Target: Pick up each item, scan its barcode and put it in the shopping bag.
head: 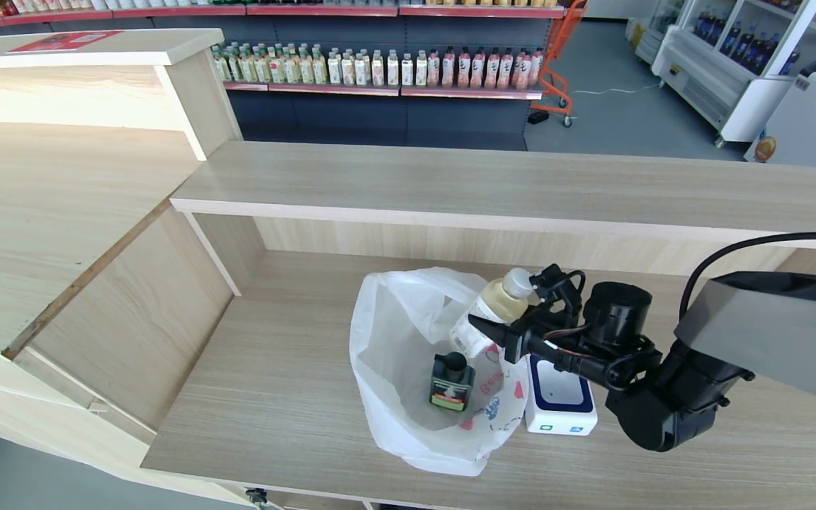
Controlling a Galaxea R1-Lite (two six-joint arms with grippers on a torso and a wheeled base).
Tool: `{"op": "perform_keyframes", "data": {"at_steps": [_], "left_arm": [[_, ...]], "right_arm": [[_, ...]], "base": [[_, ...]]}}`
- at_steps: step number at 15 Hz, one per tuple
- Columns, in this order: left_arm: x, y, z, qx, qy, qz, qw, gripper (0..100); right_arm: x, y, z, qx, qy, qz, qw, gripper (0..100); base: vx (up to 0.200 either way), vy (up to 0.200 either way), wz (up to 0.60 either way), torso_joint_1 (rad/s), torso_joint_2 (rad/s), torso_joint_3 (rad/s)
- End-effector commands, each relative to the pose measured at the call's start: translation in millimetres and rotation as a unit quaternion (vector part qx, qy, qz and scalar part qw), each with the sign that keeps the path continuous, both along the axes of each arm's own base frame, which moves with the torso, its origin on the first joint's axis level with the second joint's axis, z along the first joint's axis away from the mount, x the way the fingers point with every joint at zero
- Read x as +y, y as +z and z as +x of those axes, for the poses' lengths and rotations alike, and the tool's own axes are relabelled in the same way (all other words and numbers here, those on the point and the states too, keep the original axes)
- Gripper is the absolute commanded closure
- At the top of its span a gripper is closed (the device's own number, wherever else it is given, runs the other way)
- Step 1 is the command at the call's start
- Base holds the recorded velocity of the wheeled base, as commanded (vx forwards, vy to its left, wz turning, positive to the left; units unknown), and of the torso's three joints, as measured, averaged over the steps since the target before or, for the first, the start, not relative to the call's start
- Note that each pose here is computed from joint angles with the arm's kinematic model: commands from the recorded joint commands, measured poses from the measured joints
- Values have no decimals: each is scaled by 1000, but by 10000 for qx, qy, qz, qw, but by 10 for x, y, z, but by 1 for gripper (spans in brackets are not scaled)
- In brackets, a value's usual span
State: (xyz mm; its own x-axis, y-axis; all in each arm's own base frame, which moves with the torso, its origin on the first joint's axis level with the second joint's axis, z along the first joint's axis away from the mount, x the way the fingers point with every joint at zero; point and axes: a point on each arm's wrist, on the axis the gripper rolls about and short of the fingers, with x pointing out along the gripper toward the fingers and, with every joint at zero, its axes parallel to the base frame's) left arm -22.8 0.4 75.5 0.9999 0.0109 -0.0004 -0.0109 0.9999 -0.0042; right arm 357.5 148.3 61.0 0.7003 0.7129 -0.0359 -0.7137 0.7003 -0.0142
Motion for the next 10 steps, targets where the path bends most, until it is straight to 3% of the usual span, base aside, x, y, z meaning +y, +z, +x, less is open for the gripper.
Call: {"op": "perform_keyframes", "data": {"at_steps": [1, 8, 9, 10], "left_arm": [[0, 0, 0, -2, -1, -2, 10000, 0], [0, 0, 0, -2, -1, -2, 10000, 0], [0, 0, 0, -2, -1, -2, 10000, 0], [0, 0, 0, -2, -1, -2, 10000, 0]], "right_arm": [[12, -148, 27, 148, 4, -73, 9999, 100], [39, -287, 95, 8, 32, -347, 9994, 100], [43, -277, 105, -14, 31, -339, 9994, 0], [48, -265, 102, -7, 37, -312, 9995, 0]], "base": [[0, 0, 0, 0, 0, 0], [0, 0, 0, 0, 0, 0], [0, 0, 0, 0, 0, 0], [0, 0, 0, 0, 0, 0]]}}
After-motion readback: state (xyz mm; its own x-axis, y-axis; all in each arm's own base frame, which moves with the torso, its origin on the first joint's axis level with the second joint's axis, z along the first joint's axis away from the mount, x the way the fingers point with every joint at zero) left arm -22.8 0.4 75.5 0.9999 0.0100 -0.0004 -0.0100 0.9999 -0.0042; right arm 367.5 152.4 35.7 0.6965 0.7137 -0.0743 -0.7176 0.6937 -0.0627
